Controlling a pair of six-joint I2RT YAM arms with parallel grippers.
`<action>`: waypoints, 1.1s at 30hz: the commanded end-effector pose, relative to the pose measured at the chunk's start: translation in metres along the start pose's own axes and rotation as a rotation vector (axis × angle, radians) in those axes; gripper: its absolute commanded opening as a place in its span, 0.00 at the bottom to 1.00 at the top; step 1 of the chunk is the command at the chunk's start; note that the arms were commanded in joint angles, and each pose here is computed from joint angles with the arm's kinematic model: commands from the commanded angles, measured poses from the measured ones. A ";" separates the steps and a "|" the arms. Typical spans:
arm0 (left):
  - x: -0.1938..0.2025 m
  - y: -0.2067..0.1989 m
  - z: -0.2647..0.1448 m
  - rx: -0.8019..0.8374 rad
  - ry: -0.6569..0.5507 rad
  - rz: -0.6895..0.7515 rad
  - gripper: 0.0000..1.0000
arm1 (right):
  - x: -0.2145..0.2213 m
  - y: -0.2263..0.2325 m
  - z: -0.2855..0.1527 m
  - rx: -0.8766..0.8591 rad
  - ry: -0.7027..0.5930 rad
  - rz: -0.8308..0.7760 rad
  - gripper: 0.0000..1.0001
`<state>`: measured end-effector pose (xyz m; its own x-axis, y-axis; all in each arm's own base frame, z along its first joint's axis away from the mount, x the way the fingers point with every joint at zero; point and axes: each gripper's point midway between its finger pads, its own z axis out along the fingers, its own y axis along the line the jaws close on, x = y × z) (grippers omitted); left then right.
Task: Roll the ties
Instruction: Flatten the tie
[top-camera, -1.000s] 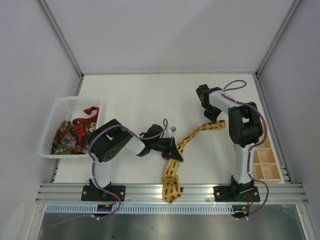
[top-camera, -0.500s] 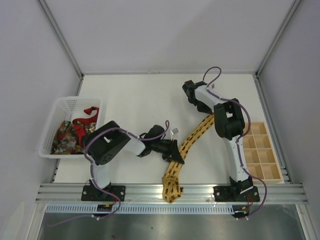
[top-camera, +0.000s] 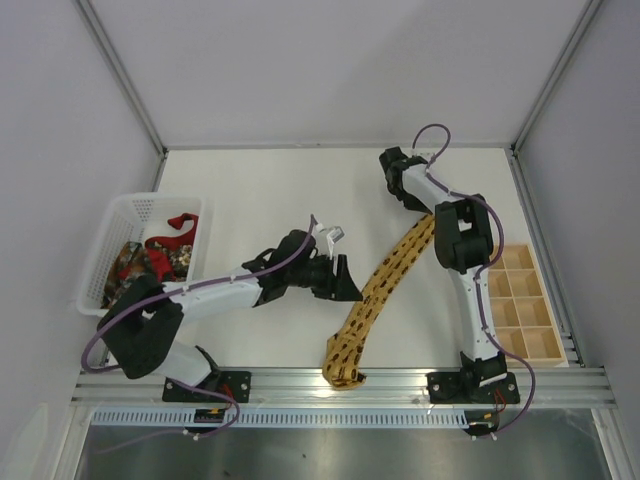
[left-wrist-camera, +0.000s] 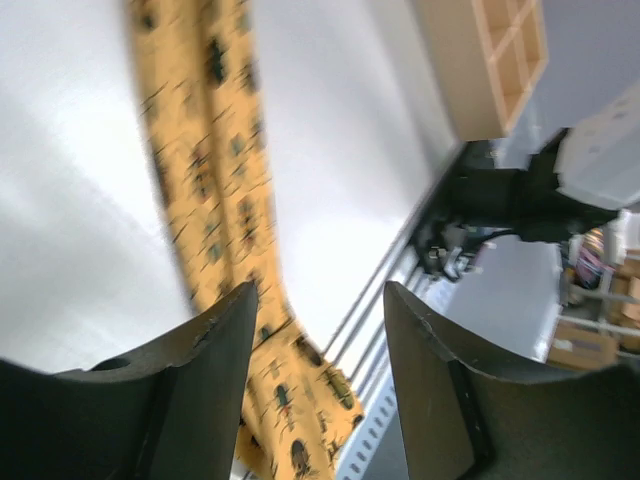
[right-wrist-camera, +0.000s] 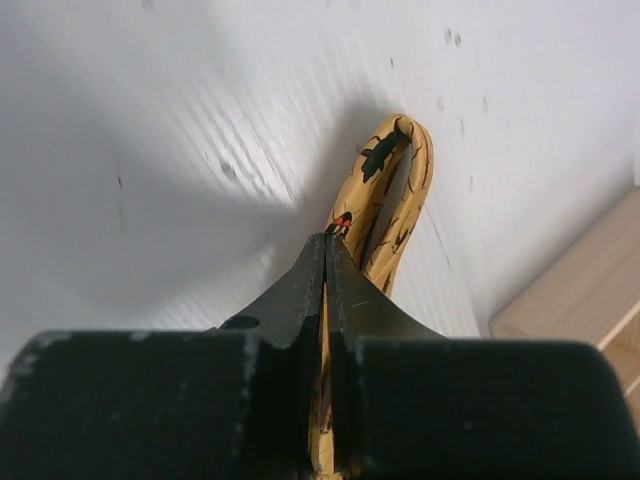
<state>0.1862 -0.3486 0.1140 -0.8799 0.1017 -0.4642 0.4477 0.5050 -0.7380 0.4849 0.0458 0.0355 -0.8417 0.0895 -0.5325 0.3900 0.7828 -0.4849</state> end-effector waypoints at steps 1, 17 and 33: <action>0.034 0.036 -0.013 -0.166 0.054 -0.007 0.59 | -0.028 0.003 0.013 0.007 -0.067 0.019 0.02; 0.057 0.035 -0.004 -0.119 0.086 -0.066 0.63 | -0.055 0.005 0.036 -0.055 -0.111 -0.014 0.01; 0.115 0.005 0.013 -0.065 0.179 -0.205 0.62 | -0.044 0.014 0.037 -0.093 -0.078 -0.013 0.00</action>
<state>0.0948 -0.3355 0.0490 -0.9553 0.1657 -0.2448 0.2949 0.5922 -0.7499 0.5356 0.0248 0.0251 -0.8232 0.0288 -0.5670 0.3382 0.8270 -0.4491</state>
